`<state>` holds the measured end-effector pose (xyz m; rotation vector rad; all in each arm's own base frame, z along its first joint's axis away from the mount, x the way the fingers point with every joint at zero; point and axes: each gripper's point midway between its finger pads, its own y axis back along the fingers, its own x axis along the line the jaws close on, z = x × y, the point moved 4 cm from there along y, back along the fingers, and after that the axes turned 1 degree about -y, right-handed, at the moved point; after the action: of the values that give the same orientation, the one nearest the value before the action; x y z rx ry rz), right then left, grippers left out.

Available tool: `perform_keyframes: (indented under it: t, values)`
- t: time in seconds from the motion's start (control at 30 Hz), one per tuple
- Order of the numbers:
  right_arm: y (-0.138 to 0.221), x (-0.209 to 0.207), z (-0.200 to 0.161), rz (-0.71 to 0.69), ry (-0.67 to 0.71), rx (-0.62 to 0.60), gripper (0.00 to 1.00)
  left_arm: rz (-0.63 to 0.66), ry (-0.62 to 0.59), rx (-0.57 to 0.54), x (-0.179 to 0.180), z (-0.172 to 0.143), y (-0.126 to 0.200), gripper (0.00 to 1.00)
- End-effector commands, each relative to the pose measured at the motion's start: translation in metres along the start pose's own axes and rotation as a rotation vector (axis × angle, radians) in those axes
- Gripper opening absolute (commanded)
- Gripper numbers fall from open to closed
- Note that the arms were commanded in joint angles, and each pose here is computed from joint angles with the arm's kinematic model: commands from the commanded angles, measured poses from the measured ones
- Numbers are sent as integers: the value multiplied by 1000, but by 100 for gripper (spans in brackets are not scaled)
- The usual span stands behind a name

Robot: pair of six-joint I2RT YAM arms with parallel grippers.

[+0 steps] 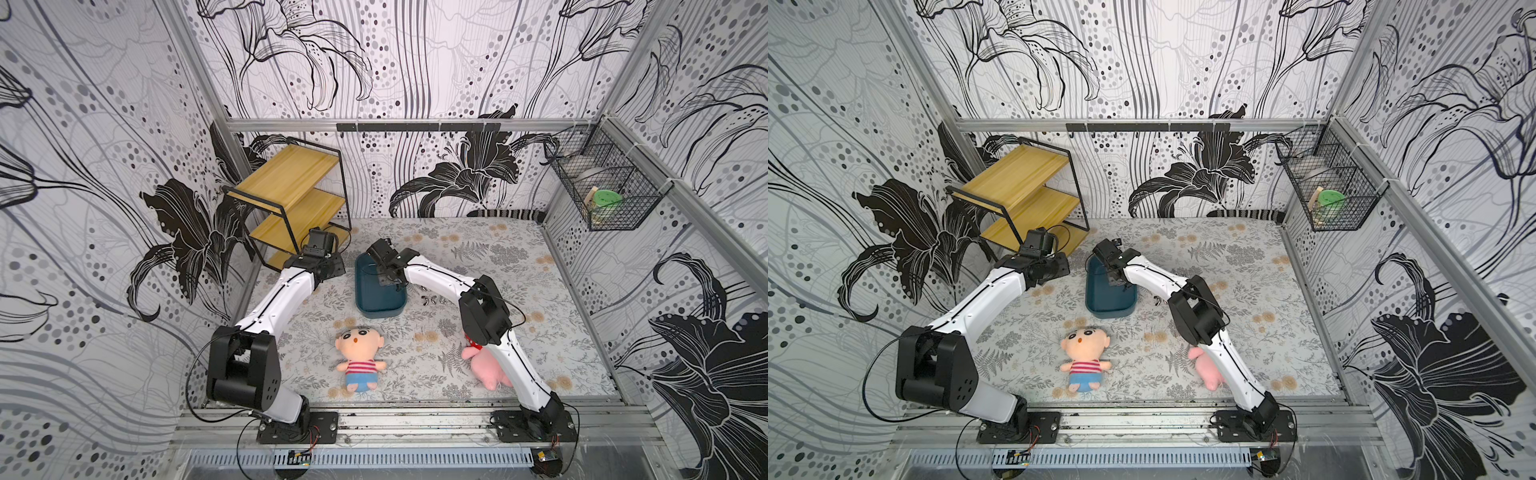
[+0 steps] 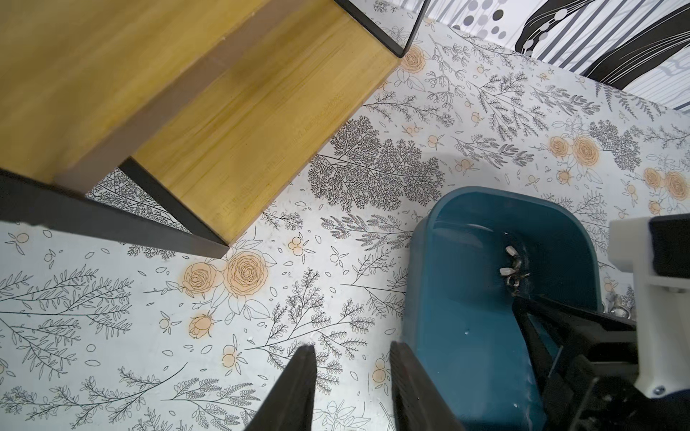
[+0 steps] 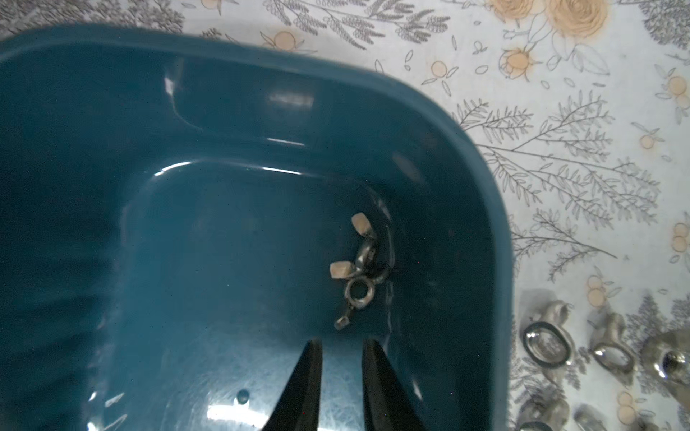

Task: Take out the wing nut from the storage box
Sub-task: Pick up the wing nut from the storage box.

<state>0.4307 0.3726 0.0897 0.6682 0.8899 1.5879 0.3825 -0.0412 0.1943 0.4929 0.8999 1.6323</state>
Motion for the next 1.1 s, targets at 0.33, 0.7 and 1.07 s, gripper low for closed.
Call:
perform_keyframes:
  t: [0.33, 0.7, 1.07]
  values:
    - [-15, 6, -2, -31, -33, 1, 23, -24, -3, -42, 0, 7, 7, 39]
    - [-19, 4, -3, -46, -41, -3, 22, -26, -3, -50, 0, 6, 8, 39]
    - [-26, 4, 2, -69, -52, -27, 20, -28, -4, -50, 0, 6, 9, 39]
